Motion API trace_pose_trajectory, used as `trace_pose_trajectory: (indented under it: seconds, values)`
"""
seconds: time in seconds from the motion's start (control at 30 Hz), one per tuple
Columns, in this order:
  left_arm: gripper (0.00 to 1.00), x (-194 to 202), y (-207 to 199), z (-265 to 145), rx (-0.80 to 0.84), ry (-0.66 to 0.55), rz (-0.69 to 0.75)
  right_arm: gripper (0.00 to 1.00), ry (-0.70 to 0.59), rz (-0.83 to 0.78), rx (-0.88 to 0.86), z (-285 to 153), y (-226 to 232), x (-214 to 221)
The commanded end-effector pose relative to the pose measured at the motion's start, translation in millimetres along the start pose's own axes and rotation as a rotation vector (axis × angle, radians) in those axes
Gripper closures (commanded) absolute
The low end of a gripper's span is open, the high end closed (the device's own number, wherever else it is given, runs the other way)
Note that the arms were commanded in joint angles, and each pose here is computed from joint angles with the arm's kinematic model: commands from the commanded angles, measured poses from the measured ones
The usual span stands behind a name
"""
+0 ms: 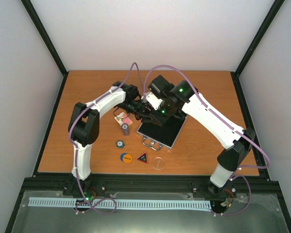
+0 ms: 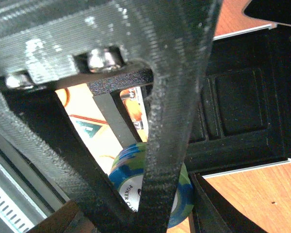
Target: Pack up texas hold em set
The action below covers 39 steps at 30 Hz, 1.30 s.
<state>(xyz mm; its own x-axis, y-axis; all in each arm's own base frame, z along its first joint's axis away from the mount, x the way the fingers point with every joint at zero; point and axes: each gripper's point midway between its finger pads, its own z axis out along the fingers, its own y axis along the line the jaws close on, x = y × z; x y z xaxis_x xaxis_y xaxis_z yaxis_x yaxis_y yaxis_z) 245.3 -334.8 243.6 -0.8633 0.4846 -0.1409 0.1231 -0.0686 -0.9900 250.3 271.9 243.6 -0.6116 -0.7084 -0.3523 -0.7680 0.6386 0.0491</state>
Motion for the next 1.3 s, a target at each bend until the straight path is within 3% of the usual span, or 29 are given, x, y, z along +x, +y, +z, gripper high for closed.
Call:
trace_pose_trajectory:
  seconds: [0.0,0.57,0.7,0.93,1.17,1.27]
  values:
    - [0.5,-4,-24,12,0.132,-0.027,-0.01,0.97,-0.099,0.089,0.258,-8,-65,-23]
    - [0.49,-12,-6,19,0.127,-0.021,-0.059,0.97,-0.108,0.08,0.213,5,-60,-41]
    - [0.68,-14,-1,23,0.128,-0.014,-0.069,0.97,-0.108,0.083,0.201,6,-58,-42]
    - [0.69,-16,-2,23,0.128,-0.012,-0.06,0.97,-0.112,0.085,0.181,5,-54,-43]
    - [0.99,-14,-7,24,0.129,-0.009,-0.047,0.97,-0.116,0.086,0.182,6,-54,-49]
    - [0.99,-14,-10,24,0.131,-0.009,-0.039,0.97,-0.117,0.084,0.182,7,-53,-50]
